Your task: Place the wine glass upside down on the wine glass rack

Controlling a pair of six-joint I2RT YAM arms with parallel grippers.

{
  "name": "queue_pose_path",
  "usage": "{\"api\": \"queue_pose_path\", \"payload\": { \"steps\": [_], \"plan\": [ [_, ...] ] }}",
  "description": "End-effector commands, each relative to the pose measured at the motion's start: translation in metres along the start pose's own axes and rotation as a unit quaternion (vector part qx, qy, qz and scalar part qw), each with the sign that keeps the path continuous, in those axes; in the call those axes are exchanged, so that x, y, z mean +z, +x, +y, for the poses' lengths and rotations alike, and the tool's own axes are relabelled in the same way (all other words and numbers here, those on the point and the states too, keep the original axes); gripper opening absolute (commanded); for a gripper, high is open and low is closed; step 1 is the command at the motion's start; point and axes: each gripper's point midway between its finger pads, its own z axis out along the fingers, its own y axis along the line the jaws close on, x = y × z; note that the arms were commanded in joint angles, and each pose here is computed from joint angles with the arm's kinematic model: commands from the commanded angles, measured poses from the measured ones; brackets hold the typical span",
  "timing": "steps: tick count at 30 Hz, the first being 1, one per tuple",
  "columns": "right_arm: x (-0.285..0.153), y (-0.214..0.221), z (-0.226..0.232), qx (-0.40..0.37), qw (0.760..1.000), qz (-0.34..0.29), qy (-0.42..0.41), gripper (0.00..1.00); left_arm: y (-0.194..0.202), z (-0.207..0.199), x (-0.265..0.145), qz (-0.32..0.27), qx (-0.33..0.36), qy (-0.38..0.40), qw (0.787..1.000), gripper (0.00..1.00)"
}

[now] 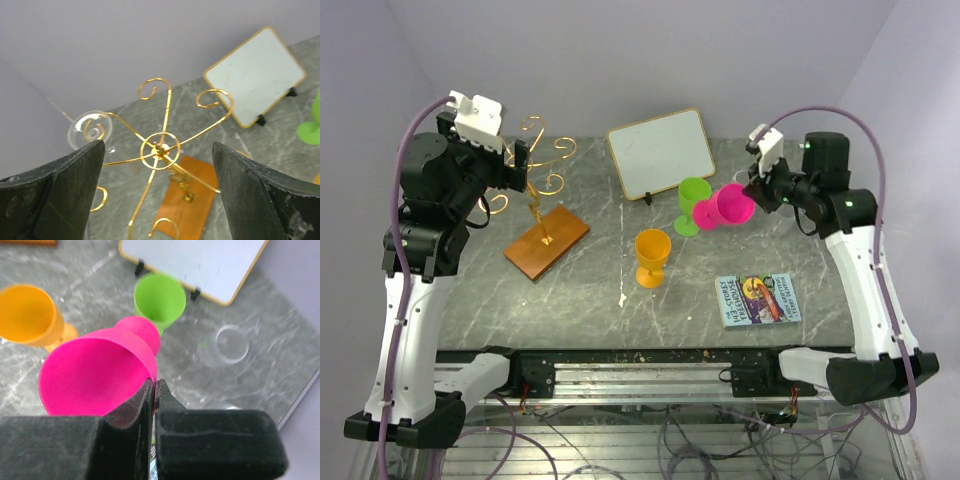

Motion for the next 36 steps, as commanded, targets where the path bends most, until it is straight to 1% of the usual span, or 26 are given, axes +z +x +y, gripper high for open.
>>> {"api": "queue_pose_path", "payload": {
  "steps": [1,4,7,12,15,20,24,29,33,36],
  "plan": [
    [-0.041,-0.059,0.019,-0.057,0.992,-0.107,-0.039,0.0,-0.026,-0.028,-0.003,-0.049,-0.075,0.075,0.993,0.98],
    [-0.066,-0.099,0.026,-0.087,0.978,-0.188,-0.039,0.0,-0.026,-0.042,-0.002,-0.056,-0.107,0.107,0.987,0.97],
    [-0.083,-0.134,0.029,-0.093,0.962,-0.252,-0.045,0.0,-0.029,-0.055,-0.002,-0.057,-0.135,0.141,0.979,0.98],
    [-0.093,-0.182,0.03,-0.061,0.941,-0.325,-0.074,0.0,-0.042,-0.086,0.006,-0.051,-0.187,0.215,0.957,0.96],
    [-0.094,-0.203,0.027,-0.032,0.933,-0.351,-0.08,0.0,-0.054,-0.102,0.015,-0.053,-0.208,0.241,0.946,0.95],
    [-0.094,-0.226,0.025,-0.001,0.922,-0.377,-0.091,0.0,-0.078,-0.125,0.032,-0.057,-0.245,0.279,0.927,0.93],
    [-0.097,-0.235,0.027,0.019,0.916,-0.388,-0.099,0.0,-0.083,-0.153,0.049,-0.04,-0.278,0.317,0.906,0.89],
    [-0.1,-0.236,0.029,0.025,0.916,-0.389,-0.098,0.0,-0.085,-0.182,0.057,-0.023,-0.303,0.36,0.882,0.86],
    [-0.102,-0.235,0.029,0.022,0.917,-0.387,-0.094,0.0,-0.082,-0.198,0.061,-0.013,-0.311,0.38,0.871,0.8],
    [-0.102,-0.234,0.032,0.02,0.917,-0.385,-0.102,0.0,-0.083,-0.202,0.061,-0.017,-0.308,0.388,0.869,0.73]
  ]
}}
